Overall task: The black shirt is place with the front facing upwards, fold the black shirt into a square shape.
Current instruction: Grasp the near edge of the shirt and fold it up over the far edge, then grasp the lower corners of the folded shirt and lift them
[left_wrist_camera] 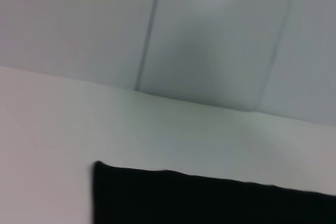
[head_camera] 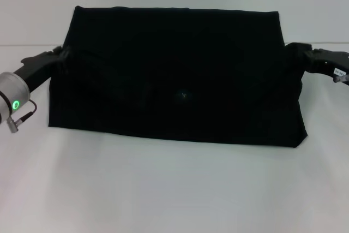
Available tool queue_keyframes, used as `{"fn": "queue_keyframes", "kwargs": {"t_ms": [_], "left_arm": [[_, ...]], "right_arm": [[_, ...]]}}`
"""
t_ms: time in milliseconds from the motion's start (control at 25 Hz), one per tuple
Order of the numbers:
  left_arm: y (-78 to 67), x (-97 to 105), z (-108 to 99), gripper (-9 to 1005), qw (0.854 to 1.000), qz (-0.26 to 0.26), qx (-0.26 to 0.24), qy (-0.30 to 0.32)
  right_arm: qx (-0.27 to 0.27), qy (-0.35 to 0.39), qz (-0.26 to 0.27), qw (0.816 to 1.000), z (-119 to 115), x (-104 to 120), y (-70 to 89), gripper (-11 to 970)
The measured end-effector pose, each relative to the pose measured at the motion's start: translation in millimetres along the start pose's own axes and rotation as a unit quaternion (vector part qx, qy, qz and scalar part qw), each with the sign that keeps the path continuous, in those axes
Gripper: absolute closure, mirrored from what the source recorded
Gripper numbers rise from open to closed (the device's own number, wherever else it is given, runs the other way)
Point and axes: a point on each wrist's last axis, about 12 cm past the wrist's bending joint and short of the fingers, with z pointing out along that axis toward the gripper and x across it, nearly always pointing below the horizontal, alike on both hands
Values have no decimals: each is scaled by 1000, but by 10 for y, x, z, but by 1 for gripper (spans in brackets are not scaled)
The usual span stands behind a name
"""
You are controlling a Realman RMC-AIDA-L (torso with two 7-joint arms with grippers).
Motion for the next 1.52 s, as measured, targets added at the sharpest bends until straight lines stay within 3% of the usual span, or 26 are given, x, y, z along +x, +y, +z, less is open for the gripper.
{"fn": "queue_keyframes", "kwargs": {"t_ms": [160,400,520,720,840,1080,1240,1280,1440,1520], "left_arm": [[55,-4,-19,815,1000,-15,-19,-9],[91,-7,-40,616,999,-15,-27,-11],[98,-11,-42,502,999,-15,-28,-12],[125,9,-72,504,999,-15,-30,-11],[121,26,-118,505,1000,-16,-14,-16],[-25,-33,-142,508,997,26,65,-20],[-60,-36,-143,510,996,49,77,-6],[-30,-56,-167,510,996,44,76,-4],[171,-208,-392,512,997,7,82,-12],[206,-230,-447,512,996,2,85,-11]], "right_arm": [[9,-15,2,1000,-23,-9,-29,934],[23,-19,-6,1000,-29,-17,-64,742],[33,-17,-9,999,-11,-37,-84,532],[41,-21,-7,999,-23,-57,-115,290],[35,-39,6,999,-84,-60,-134,243],[10,-83,36,996,-313,-53,-213,148],[-8,-96,75,993,-649,12,-373,121],[-8,-96,75,993,-649,12,-373,123],[-37,-96,134,986,-1179,54,-599,127],[-45,-92,147,984,-1284,56,-637,127]]}}
